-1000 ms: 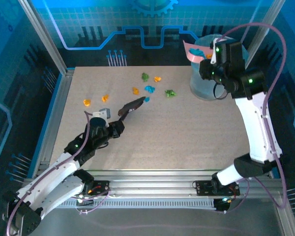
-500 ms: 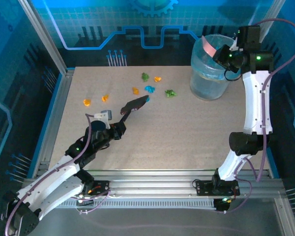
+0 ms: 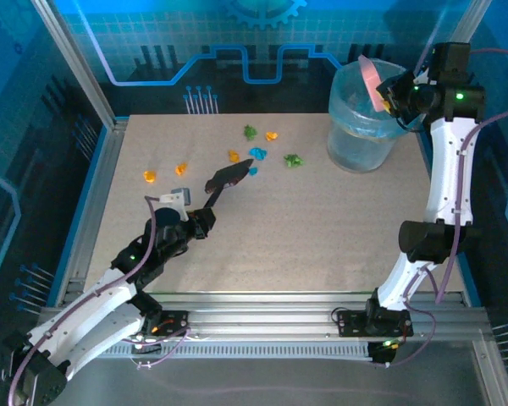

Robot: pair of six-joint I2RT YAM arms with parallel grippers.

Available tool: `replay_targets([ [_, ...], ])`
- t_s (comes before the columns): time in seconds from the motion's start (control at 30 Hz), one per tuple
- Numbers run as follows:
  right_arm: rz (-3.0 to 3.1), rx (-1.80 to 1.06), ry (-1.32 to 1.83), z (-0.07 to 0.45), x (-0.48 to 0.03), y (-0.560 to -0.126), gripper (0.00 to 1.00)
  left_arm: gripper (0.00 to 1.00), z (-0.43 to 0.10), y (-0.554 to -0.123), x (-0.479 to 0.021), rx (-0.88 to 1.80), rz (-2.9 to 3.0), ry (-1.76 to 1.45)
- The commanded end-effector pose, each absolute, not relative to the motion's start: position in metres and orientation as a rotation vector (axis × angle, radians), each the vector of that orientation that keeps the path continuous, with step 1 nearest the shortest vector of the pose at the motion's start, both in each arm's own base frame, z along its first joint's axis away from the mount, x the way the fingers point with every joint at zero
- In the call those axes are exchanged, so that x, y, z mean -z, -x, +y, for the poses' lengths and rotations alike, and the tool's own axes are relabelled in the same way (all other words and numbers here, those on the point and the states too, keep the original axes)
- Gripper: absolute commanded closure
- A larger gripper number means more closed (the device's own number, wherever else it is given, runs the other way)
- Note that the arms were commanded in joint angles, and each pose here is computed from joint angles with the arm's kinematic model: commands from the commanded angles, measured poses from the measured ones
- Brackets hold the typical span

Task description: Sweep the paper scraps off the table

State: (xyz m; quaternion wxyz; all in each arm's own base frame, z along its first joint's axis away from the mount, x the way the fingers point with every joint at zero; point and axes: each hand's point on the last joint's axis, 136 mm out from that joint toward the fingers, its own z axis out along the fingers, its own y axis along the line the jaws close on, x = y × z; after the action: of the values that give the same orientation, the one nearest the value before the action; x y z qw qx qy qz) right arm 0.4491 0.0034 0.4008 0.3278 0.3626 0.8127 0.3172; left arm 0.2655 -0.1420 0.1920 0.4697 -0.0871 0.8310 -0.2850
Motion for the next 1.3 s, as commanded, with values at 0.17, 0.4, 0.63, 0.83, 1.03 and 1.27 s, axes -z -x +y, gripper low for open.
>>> replay_targets([
  [0.17, 2.017, -1.01, -1.181, -0.002, -0.412, -0.446, 1.0, 1.0, -0.14, -0.269, -0.205, 0.694, 1.967, 0.207],
  [0.4, 1.901, -1.101, -1.341, -0.005, -0.416, -0.445, 1.0, 1.0, -0.139, -0.269, -0.205, 0.69, 1.965, 0.212],
  [0.63, 1.834, -1.09, -1.426, -0.014, -0.418, -0.446, 1.0, 1.0, -0.139, -0.269, -0.206, 0.689, 1.965, 0.21],
  [0.83, 1.802, -1.115, -1.399, -0.014, -0.425, -0.45, 1.0, 1.0, -0.138, -0.269, -0.205, 0.685, 1.965, 0.21],
  [1.03, 1.758, -0.956, -1.38, -0.026, -0.445, -0.426, 1.0, 1.0, -0.137, -0.269, -0.205, 0.677, 1.965, 0.212],
  [1.27, 1.77, -0.859, -1.425, -0.027, -0.436, -0.41, 1.0, 1.0, -0.136, -0.27, -0.205, 0.664, 1.962, 0.217],
])
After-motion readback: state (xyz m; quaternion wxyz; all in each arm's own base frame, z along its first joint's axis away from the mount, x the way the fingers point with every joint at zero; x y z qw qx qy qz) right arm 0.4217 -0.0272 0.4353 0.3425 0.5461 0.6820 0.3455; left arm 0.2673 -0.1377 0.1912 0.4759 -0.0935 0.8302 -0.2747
